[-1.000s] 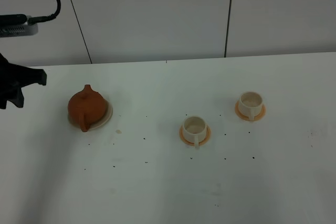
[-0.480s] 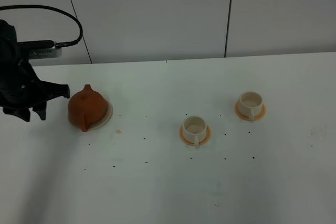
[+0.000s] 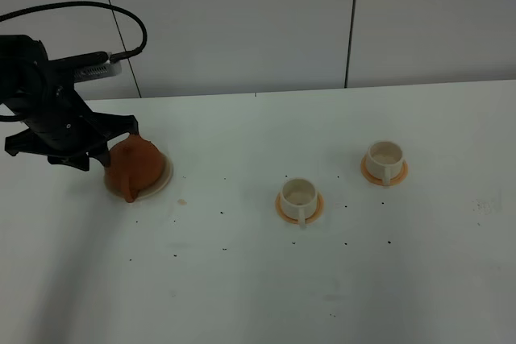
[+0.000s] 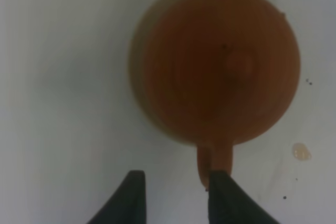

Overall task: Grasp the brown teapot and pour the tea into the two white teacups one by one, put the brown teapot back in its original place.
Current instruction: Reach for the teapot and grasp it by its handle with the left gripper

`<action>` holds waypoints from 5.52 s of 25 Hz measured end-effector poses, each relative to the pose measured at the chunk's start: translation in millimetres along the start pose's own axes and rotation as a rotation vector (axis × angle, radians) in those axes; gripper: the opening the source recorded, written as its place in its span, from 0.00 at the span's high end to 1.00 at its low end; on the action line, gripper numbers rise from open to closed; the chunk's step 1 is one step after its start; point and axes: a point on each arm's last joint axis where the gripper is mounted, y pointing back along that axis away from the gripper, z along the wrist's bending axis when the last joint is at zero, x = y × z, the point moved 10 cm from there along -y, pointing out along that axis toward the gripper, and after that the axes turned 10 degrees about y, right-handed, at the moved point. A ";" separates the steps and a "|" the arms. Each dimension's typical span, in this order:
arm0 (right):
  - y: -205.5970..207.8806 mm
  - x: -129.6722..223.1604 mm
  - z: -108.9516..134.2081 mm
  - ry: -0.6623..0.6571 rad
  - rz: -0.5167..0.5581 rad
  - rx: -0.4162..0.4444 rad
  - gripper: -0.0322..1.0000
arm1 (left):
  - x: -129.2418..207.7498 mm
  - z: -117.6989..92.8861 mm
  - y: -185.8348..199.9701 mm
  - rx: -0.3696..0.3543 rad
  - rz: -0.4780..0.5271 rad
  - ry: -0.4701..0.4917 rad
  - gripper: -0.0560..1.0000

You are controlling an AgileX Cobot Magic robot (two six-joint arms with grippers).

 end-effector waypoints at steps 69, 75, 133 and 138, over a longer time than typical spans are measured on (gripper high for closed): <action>0.0 0.0 0.0 -0.001 0.000 0.000 0.81 | 8.5 -20.1 -45.0 -0.061 0.176 0.050 0.61; 0.0 0.0 0.0 0.000 0.000 0.000 0.81 | 7.4 -20.8 -45.3 -0.056 0.171 0.051 0.61; 0.1 0.7 -7.4 0.022 0.004 0.039 0.76 | 11.4 -33.8 -51.4 -0.043 0.222 0.037 0.61; 0.1 0.7 -7.4 0.022 0.004 0.039 0.76 | 11.4 -33.8 -51.4 -0.043 0.222 0.037 0.62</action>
